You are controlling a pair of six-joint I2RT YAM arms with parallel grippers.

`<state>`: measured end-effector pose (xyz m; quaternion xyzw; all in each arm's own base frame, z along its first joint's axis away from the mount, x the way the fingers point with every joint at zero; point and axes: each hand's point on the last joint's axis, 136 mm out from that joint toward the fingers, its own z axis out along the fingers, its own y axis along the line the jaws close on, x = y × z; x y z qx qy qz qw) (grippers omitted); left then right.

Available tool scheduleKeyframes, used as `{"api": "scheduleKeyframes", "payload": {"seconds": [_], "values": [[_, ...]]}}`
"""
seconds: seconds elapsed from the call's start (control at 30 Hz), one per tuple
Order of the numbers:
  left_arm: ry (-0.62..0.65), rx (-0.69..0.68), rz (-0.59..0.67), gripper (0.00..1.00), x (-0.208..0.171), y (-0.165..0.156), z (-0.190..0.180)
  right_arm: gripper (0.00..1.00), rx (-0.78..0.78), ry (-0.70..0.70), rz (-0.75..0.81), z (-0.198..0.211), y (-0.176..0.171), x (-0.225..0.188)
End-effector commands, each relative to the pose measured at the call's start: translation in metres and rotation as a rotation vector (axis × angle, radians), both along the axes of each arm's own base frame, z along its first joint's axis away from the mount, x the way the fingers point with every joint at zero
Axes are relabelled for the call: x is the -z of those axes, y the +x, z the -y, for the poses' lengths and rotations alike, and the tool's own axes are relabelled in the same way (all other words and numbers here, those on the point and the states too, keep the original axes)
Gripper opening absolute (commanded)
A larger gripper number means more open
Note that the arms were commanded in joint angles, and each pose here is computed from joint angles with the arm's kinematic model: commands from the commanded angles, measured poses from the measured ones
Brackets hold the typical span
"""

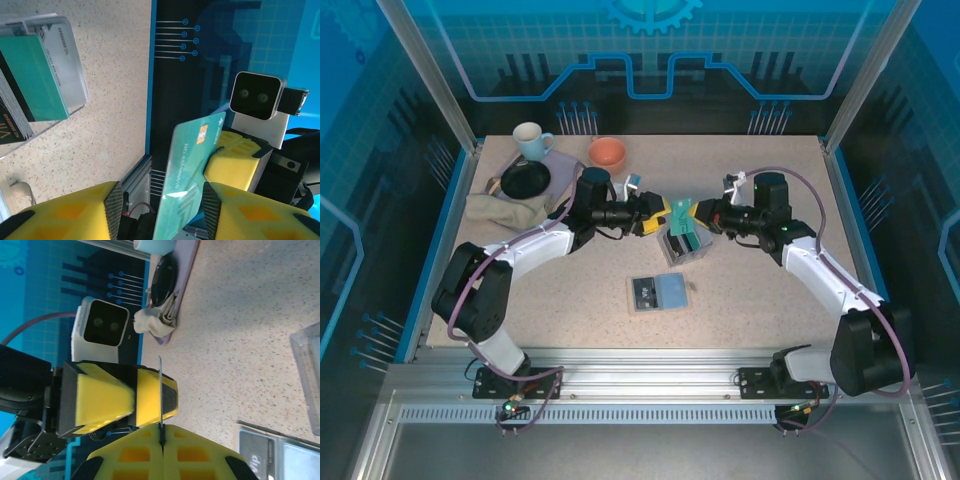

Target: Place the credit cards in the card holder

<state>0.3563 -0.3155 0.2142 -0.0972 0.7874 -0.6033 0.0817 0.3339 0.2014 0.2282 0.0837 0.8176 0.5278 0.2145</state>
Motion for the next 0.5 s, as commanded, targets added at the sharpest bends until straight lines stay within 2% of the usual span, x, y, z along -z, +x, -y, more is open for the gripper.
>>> {"api": "scheduleKeyframes", "payload": {"seconds": [0.0,0.13,0.4,0.47], "values": [[-0.050,0.054,0.039,0.47,-0.020,-0.001,0.009,0.00,-0.014,0.060,-0.008,-0.002,0.002,-0.005],[-0.065,0.071,0.052,0.42,-0.025,-0.004,0.011,0.00,-0.018,0.076,-0.010,-0.004,0.004,-0.006],[-0.057,0.083,0.076,0.10,-0.030,-0.010,0.010,0.00,0.003,0.043,-0.070,-0.001,0.003,0.015],[-0.052,0.082,0.079,0.04,-0.029,-0.011,0.009,0.00,0.001,0.028,-0.088,0.000,0.000,0.023]]}}
